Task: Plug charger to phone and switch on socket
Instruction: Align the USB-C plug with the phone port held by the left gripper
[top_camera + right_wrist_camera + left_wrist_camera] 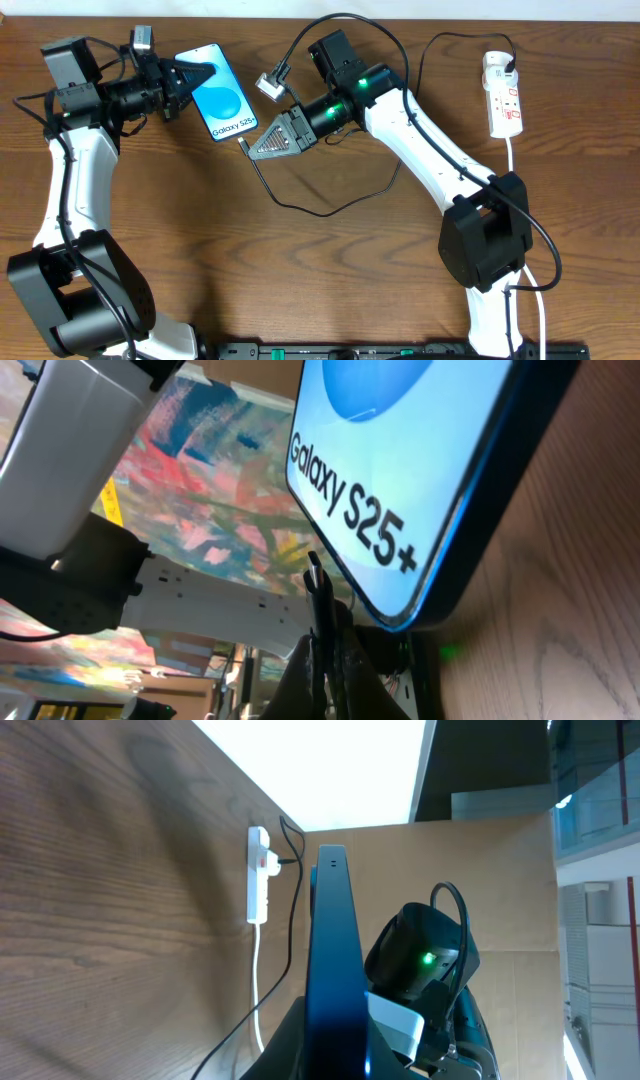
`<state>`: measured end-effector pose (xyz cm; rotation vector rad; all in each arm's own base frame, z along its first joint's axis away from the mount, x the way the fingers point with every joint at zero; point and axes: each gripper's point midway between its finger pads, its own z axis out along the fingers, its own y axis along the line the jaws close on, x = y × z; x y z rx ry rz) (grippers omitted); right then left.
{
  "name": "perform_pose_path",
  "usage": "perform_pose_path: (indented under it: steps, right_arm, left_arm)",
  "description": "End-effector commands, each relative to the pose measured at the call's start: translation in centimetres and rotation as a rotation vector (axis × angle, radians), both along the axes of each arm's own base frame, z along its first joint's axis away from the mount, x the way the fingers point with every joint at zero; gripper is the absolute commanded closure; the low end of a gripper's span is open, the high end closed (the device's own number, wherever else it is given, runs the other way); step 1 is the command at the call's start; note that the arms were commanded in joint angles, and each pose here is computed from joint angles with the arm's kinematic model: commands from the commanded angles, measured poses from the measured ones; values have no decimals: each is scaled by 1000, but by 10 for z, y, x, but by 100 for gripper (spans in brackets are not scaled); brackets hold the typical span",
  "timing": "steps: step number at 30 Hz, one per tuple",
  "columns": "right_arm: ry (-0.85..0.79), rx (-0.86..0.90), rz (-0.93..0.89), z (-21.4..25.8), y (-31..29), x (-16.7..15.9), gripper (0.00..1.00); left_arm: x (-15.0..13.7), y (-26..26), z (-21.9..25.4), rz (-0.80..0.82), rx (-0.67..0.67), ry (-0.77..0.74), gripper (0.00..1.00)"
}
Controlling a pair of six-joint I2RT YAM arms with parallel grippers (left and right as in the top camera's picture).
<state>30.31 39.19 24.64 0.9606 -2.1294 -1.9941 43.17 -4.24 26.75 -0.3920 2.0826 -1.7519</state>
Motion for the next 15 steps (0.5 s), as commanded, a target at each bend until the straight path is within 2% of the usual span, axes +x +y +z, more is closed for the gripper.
perform_pose_path:
  steps: [1,15]
  right_arm:
    - [5,27,8,13,-2,-2,99]
    - [39,2,1,2,1,2,99]
  left_arm:
    - [-6,-4,10,-38,-9,-43,92]
    - [-4,-4,12,-38,-1,-66,93]
